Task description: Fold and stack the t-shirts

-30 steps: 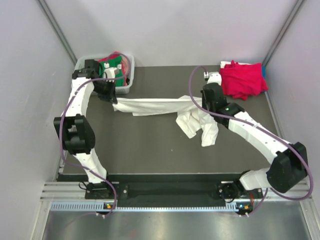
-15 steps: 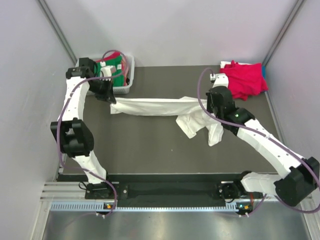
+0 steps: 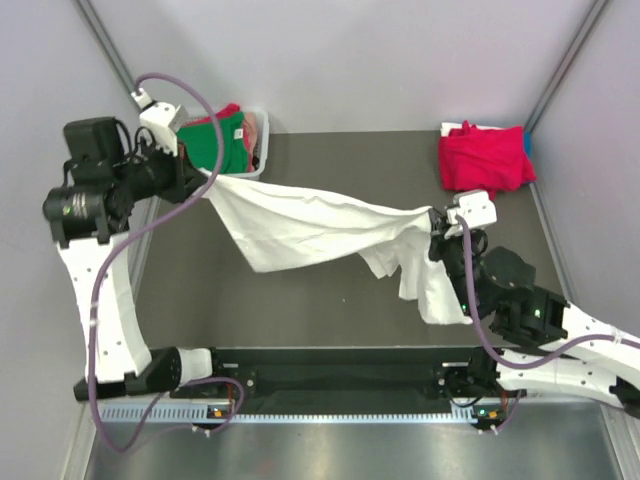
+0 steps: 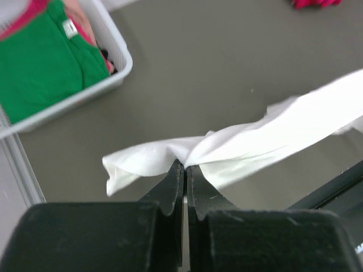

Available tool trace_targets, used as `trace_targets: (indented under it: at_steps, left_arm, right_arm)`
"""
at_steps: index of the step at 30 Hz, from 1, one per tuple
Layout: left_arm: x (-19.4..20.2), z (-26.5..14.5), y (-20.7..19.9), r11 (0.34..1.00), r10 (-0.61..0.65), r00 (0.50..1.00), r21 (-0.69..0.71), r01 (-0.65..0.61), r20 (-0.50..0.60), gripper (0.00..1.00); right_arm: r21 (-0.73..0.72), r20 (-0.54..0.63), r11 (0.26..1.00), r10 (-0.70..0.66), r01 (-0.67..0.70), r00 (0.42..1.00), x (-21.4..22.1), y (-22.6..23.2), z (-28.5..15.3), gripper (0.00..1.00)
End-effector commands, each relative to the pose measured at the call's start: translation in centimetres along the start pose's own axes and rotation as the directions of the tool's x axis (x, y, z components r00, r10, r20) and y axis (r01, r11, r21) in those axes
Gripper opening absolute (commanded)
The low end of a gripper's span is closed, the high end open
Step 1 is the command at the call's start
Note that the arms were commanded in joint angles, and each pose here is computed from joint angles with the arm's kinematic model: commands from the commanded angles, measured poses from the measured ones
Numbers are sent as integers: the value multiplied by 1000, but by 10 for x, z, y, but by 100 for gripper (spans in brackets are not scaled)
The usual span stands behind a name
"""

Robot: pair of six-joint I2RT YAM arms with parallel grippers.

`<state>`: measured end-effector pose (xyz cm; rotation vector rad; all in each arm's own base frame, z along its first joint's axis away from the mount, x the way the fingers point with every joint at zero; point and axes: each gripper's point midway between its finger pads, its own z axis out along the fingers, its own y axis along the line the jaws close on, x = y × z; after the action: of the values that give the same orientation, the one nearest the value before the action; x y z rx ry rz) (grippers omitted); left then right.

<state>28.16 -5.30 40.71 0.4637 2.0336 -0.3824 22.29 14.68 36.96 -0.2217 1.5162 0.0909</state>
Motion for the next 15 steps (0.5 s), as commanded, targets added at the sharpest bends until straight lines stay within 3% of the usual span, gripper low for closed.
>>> trace_targets:
  at_steps: [1, 7, 10, 12, 15]
  left_arm:
    - [-19, -28, -25, 999, 14, 994, 30, -17, 108, 0]
    - [-15, -30, -26, 1000, 11, 994, 22, -13, 112, 0]
    - [9, -3, -9, 1000, -21, 999, 9, 21, 48, 0]
    - [36, 20, 3, 997, -72, 997, 3, 72, -35, 0]
    - [63, 46, 18, 994, -107, 986, 0, 108, -125, 0]
  right_arm:
    - [122, 79, 992, -51, 42, 996, -44, -24, -27, 0]
    - [95, 140, 990, -115, 102, 983, -74, -8, -32, 0]
    - [147, 173, 979, -163, 138, 971, -72, -2, -23, 0]
    - [221, 136, 964, -180, 147, 974, -63, -8, -7, 0]
    - [197, 88, 973, -140, 121, 986, -44, -11, 26, 0]
